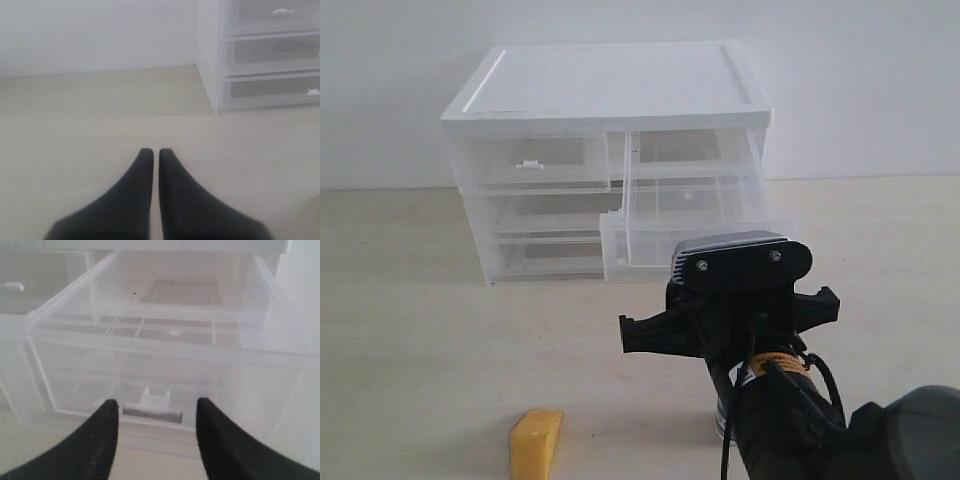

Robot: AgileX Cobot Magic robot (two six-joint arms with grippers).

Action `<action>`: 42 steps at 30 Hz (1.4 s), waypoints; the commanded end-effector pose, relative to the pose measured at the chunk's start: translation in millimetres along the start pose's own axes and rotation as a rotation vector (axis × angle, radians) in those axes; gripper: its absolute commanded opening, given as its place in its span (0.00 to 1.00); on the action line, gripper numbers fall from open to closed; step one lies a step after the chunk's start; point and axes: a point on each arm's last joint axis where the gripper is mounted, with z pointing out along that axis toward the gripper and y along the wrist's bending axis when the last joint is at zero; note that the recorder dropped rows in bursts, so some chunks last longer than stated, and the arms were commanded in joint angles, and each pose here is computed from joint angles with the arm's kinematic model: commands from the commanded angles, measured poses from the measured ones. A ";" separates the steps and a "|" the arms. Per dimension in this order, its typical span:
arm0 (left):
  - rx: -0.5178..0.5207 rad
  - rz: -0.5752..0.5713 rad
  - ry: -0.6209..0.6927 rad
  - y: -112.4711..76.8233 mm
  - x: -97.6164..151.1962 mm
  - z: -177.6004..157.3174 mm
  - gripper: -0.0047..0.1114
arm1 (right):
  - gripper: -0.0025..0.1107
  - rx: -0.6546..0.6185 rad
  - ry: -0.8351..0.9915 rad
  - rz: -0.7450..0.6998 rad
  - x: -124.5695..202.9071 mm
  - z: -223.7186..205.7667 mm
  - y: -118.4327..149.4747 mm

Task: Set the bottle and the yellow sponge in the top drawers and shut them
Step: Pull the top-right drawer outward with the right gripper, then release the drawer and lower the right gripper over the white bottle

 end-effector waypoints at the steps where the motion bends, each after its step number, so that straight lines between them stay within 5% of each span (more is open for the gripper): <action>1: -0.004 0.008 -0.009 0.2 0.2 0.1 0.08 | 0.54 0.009 -0.041 0.029 -17.0 -4.3 -3.9; 13: -0.004 0.008 -0.009 0.2 0.2 0.1 0.08 | 0.54 -0.146 0.143 0.060 -40.1 -33.0 -15.6; 23: -0.004 0.008 -0.009 0.2 0.2 0.1 0.08 | 0.54 -0.343 0.451 -0.116 -27.1 -52.5 -8.9; 33: -0.004 0.008 -0.009 0.2 0.2 0.1 0.08 | 0.54 -0.272 0.643 -0.271 -23.3 -54.5 -14.0; 42: -0.004 0.008 -0.009 0.2 0.2 0.1 0.08 | 0.54 -0.279 0.567 -0.342 -44.0 -44.5 -5.3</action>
